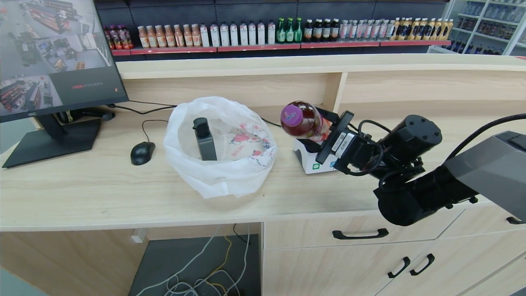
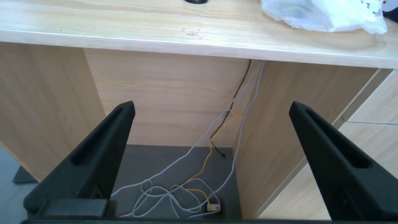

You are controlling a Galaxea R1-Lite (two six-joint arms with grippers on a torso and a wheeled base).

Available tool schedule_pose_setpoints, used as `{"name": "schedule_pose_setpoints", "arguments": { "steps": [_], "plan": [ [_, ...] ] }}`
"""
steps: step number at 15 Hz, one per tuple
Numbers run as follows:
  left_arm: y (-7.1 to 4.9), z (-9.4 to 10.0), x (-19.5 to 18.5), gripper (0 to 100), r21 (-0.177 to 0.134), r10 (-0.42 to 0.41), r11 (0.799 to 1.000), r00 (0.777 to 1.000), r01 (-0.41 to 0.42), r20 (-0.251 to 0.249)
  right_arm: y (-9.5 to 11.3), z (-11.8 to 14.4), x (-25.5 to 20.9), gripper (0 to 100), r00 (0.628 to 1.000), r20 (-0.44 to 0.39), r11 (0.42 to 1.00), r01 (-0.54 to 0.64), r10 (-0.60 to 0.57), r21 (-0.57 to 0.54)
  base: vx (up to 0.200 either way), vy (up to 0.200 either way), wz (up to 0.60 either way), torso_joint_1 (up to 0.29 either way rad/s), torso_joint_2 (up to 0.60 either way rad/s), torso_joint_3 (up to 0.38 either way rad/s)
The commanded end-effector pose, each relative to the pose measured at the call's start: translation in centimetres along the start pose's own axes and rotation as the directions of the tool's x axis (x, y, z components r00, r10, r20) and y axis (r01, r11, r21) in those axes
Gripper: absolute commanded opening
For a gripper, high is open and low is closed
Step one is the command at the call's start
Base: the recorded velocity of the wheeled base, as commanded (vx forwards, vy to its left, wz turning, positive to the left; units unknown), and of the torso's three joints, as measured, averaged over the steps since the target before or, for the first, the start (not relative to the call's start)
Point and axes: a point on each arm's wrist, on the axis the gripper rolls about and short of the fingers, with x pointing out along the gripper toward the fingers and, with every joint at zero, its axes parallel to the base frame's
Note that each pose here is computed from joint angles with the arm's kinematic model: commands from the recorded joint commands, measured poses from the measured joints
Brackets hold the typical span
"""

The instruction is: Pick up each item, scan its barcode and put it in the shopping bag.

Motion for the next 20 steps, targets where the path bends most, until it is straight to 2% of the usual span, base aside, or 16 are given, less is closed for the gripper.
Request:
{"name": "schedule_pose_setpoints", "arguments": {
  "steps": [1,7,20],
  "plan": [
    [0.0,0.0,0.0,100,0.0,0.001,1.0,1.0,-0.001,0.0,-0.2,-0.3,-0.3,0,1.0,-0.005,1.0,0.001,-0.001,-0.012,0.0,0.0,0.0,0.0,0.0,0.0],
    [0.0,0.0,0.0,100,0.0,0.001,1.0,1.0,-0.001,0.0,-1.8,-2.4,-2.2,0,0.999,-0.035,0.999,-0.003,0.001,-0.054,0.0,0.0,0.0,0.0,0.0,0.0],
    [0.0,0.0,0.0,100,0.0,0.001,1.0,1.0,-0.001,0.0,-1.5,-2.1,-2.2,0,0.999,-0.028,0.998,-0.017,0.015,-0.067,0.0,0.0,0.0,0.0,0.0,0.0]
  ]
}}
